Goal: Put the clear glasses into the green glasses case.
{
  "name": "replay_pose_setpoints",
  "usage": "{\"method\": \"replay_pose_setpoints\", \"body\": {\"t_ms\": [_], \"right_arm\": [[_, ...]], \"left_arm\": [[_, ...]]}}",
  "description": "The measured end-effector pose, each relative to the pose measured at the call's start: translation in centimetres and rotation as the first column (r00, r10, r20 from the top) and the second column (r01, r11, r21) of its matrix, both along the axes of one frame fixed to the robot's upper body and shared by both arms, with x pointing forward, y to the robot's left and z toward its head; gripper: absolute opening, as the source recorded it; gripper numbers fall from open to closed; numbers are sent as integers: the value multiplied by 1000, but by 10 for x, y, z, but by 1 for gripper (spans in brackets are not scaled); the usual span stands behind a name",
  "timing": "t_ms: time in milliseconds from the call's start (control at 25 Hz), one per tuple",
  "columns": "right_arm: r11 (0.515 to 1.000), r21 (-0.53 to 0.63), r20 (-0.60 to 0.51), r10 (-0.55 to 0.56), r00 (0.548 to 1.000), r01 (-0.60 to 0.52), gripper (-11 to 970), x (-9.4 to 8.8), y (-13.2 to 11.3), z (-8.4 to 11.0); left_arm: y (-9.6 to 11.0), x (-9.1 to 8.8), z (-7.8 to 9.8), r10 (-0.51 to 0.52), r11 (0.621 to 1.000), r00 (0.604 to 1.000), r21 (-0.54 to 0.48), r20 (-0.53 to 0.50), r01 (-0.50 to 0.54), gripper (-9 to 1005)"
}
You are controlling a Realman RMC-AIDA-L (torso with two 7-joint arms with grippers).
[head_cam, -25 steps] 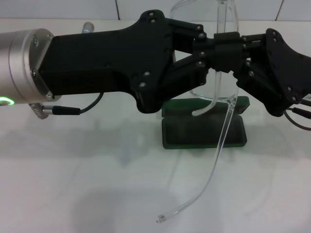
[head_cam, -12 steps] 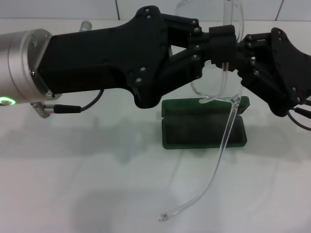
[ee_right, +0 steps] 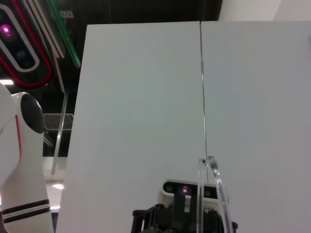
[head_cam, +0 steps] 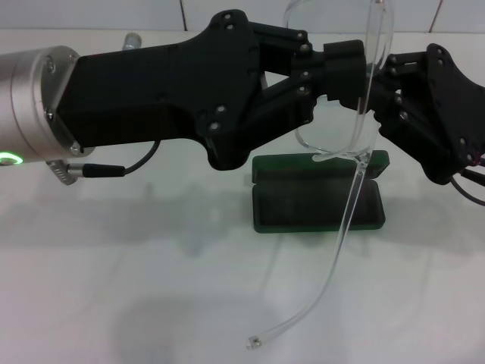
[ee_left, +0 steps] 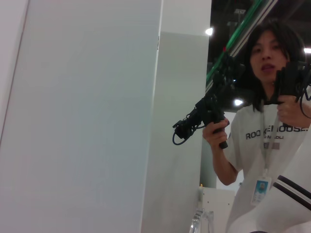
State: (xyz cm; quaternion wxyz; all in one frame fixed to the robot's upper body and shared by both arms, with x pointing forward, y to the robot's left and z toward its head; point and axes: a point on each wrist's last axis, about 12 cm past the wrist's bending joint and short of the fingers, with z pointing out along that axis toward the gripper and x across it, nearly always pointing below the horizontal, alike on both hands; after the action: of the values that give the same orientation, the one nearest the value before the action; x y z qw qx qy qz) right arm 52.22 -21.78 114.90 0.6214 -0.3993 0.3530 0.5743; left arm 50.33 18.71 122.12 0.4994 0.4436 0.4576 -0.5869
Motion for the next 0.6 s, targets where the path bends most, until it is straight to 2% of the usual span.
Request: {"method": "replay_pose_setpoints", "body": {"t_ms": [600], "right_arm": [[998,26,13,-56,998,56,70,-3,-9,-2]], "left_arm": [[6,0,2,15,1000,1000,5,5,-15,82]]}}
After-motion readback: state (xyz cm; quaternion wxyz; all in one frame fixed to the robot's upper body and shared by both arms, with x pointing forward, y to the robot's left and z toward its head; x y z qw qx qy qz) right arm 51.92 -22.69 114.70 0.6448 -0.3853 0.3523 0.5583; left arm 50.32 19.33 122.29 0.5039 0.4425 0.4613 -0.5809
